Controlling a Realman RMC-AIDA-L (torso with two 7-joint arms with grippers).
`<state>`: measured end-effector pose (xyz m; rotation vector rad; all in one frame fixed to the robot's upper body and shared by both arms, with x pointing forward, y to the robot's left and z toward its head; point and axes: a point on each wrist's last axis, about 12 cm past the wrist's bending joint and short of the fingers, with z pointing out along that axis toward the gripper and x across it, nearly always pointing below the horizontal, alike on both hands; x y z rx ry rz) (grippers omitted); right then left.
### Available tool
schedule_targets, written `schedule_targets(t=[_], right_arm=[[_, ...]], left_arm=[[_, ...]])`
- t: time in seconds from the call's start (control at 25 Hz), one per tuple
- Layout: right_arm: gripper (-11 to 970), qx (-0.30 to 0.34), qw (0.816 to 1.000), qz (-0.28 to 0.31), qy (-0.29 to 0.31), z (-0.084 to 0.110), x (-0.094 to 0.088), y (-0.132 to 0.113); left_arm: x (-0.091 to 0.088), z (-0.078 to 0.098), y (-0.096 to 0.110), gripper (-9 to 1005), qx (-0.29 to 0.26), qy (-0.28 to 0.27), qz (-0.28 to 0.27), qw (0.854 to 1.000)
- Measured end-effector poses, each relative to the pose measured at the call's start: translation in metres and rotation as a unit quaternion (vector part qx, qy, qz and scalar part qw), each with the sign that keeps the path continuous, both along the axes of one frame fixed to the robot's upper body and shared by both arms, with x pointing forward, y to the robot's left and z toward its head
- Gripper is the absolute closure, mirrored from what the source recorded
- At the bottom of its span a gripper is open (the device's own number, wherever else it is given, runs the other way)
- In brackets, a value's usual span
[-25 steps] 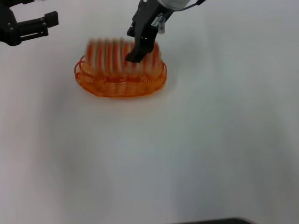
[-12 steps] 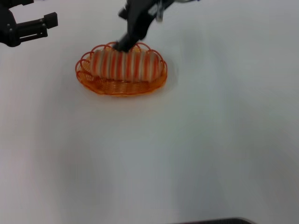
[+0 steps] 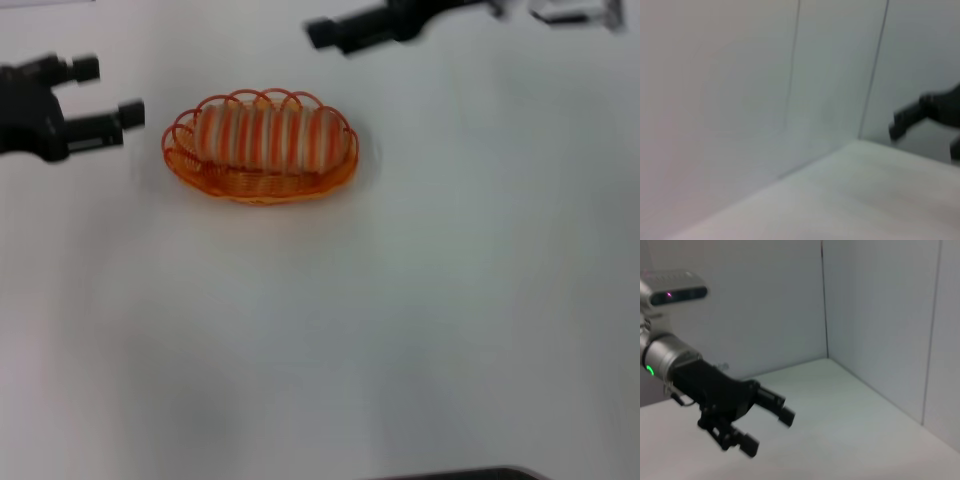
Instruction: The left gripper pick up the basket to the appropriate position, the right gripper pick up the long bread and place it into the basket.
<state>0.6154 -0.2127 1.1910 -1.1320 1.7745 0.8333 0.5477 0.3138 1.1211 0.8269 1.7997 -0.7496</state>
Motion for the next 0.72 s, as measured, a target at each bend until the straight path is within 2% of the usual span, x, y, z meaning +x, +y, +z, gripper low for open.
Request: schedule_targets(t=[0.16, 0.4, 0.56, 0.72], right_arm=[[74, 0.023, 0.999, -0.038, 0.002, -0.027, -0.024, -0.041], [74, 0.043, 0.996, -0.073, -0.008, -0.062, -0.07, -0.086], [74, 0.038, 0.997, -0.071, -0.019, -0.079, -0.096, -0.101], [74, 0.033, 0.997, -0.063, -0.015, -0.091, -0.109, -0.103]], left_arm=[[-0.009, -0.012, -0.003, 150, 0.013, 0.029, -0.014, 0.999], [-0.019, -0.015, 0.0, 150, -0.001, 0.04, -0.02, 0.999], [-0.02, -0.016, -0.002, 150, -0.003, 0.046, -0.023, 0.999], [-0.02, -0.019, -0.005, 150, -0.007, 0.054, -0.026, 0.998]])
